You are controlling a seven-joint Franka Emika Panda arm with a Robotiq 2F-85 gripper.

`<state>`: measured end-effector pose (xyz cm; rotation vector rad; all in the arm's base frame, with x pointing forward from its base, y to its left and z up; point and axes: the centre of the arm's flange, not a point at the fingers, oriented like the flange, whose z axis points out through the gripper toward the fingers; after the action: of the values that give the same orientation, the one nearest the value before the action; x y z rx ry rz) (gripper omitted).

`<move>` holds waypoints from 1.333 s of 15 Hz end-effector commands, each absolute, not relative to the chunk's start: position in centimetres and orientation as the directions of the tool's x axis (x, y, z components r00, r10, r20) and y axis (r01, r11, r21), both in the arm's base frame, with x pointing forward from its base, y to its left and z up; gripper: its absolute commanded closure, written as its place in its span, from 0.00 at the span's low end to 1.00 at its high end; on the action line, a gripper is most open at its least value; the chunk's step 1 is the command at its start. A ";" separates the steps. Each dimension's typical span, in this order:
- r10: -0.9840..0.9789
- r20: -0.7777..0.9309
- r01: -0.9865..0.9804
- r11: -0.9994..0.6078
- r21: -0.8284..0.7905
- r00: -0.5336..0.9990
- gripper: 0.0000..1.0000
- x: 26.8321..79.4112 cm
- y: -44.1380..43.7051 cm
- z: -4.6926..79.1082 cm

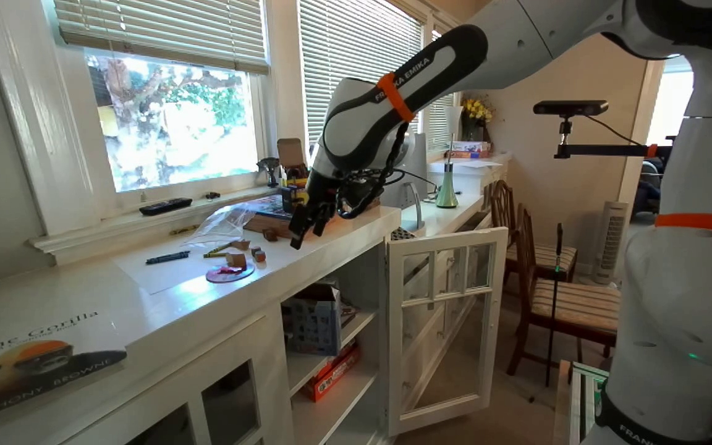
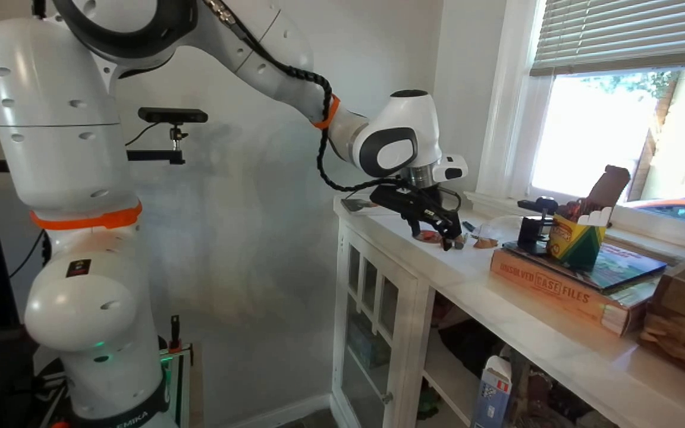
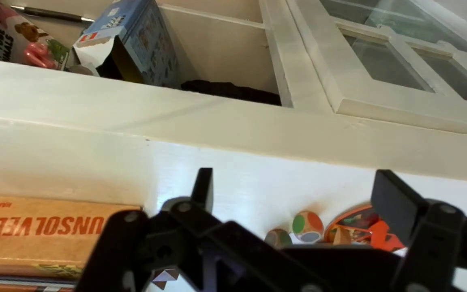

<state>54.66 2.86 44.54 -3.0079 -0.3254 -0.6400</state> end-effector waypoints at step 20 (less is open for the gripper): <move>0.118 0.506 0.160 -0.986 -0.041 0.854 0.00 59.7 5.7 45.5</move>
<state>57.54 4.58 46.17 -3.0005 -0.2371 -0.8494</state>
